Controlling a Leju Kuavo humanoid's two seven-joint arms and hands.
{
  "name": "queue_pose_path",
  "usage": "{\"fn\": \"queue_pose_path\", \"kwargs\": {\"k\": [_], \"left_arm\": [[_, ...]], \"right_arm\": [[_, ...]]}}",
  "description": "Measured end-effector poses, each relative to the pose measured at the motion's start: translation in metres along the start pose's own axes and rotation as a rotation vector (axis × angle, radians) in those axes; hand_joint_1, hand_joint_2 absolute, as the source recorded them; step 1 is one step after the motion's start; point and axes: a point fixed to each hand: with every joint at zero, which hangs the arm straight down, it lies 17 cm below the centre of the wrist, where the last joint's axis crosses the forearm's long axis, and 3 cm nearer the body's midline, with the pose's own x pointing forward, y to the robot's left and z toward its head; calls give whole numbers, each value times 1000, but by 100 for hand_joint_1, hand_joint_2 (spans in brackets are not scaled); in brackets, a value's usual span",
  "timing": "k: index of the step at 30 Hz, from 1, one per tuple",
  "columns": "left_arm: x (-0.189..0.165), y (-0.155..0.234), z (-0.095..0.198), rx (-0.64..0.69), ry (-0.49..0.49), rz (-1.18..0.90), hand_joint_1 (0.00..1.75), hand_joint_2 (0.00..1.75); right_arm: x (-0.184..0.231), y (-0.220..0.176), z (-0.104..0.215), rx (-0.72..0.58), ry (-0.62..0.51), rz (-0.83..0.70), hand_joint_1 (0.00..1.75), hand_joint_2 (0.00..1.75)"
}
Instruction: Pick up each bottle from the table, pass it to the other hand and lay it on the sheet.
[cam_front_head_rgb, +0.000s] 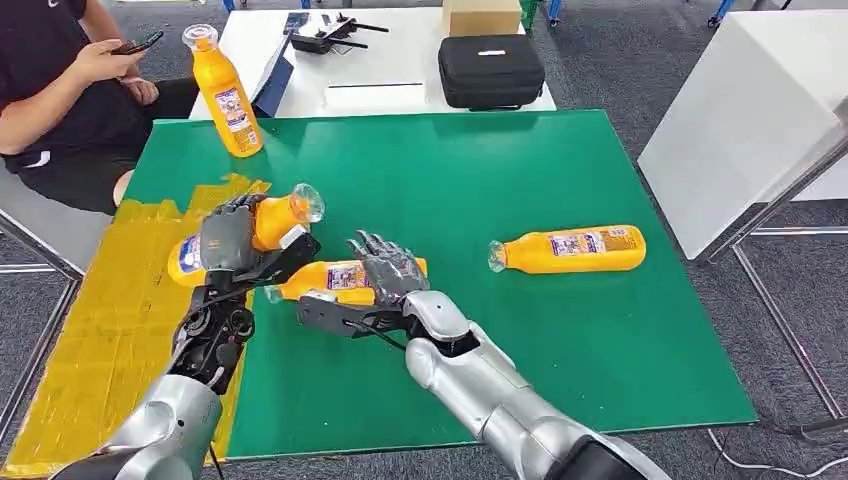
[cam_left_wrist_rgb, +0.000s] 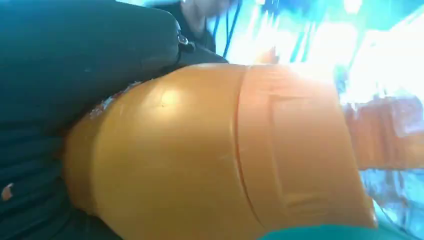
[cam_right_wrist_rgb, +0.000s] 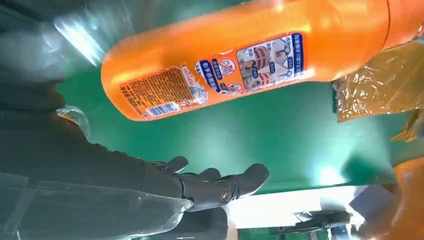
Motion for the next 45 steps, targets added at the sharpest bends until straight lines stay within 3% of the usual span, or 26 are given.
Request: {"fn": "queue_pose_path", "kwargs": {"k": [2, 3, 4, 5, 6, 9, 17, 33, 44, 45], "left_arm": [[-6, -19, 6, -73, 32, 25, 175, 175], [-10, -27, 8, -106, 45, 33, 119, 175], [-12, -31, 8, -128, 54, 37, 0, 175], [-13, -34, 7, -150, 64, 37, 0, 175], [-16, -36, 6, -167, 76, 34, 0, 0], [-32, -49, 13, -225, 141, 9, 0, 0], [-38, -59, 19, -273, 144, -4, 0, 0], [-9, -57, 12, -253, 66, 125, 0, 0], [10, -37, 0, -168, 15, 288, 0, 0], [13, -34, -1, -155, 8, 315, 0, 0]], "right_arm": [[-2, 4, 0, 16, 12, 16, 0, 175], [-3, 6, 1, 24, 17, 22, 0, 175], [-3, 8, 1, 31, 20, 28, 0, 175], [-4, 10, 1, 41, 25, 34, 0, 175], [-5, 12, 2, 47, 27, 39, 0, 175], [-3, 17, 2, 65, 28, 49, 0, 175], [-16, 24, 3, 82, 66, 96, 0, 175], [-93, 29, 6, 150, 207, 257, 0, 175], [-121, 37, 15, 208, 248, 301, 0, 175], [-123, 40, 17, 229, 251, 302, 30, 175]]}}
